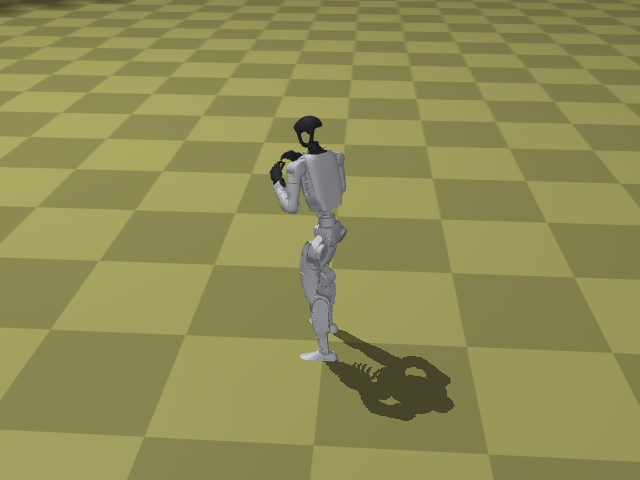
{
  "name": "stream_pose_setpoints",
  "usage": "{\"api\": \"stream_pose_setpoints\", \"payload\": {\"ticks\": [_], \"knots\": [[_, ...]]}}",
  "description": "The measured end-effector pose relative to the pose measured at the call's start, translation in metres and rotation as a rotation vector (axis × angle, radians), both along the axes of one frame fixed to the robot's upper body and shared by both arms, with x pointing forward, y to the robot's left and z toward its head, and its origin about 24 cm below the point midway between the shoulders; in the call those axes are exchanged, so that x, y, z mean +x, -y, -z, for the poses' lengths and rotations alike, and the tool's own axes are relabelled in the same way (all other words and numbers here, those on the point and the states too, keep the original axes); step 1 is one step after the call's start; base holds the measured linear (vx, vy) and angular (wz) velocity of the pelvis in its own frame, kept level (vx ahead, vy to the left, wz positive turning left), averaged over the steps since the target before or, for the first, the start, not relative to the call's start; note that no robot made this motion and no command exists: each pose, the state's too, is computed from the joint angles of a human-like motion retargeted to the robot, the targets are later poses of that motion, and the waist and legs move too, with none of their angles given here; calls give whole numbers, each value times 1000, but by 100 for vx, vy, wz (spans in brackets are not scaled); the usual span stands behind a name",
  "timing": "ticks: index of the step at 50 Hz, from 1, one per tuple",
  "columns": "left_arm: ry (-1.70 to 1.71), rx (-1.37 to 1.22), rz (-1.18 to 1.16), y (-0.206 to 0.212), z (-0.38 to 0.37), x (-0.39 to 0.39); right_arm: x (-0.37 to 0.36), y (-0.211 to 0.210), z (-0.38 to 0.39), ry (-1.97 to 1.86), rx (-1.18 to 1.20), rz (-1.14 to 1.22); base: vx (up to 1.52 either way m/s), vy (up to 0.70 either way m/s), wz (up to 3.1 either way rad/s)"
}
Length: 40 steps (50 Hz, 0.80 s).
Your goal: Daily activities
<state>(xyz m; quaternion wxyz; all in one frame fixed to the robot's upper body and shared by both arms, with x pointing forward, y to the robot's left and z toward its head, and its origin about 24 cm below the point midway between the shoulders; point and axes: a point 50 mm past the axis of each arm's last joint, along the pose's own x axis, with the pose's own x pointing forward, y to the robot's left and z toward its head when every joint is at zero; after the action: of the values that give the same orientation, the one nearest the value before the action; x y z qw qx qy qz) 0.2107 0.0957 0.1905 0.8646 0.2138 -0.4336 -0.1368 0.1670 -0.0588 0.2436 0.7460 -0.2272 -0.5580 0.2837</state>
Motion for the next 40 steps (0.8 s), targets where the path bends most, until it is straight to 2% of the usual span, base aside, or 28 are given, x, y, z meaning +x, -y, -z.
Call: {"api": "stream_pose_setpoints", "payload": {"ticks": [17,40], "knots": [[52,-155,-41,-5,-4,-4,-7,7,-14,92,263,19,0,0,0],[-7,-276,71,7,-5,2,-4,19,-12,130,343,114,0,-1,10]]}}
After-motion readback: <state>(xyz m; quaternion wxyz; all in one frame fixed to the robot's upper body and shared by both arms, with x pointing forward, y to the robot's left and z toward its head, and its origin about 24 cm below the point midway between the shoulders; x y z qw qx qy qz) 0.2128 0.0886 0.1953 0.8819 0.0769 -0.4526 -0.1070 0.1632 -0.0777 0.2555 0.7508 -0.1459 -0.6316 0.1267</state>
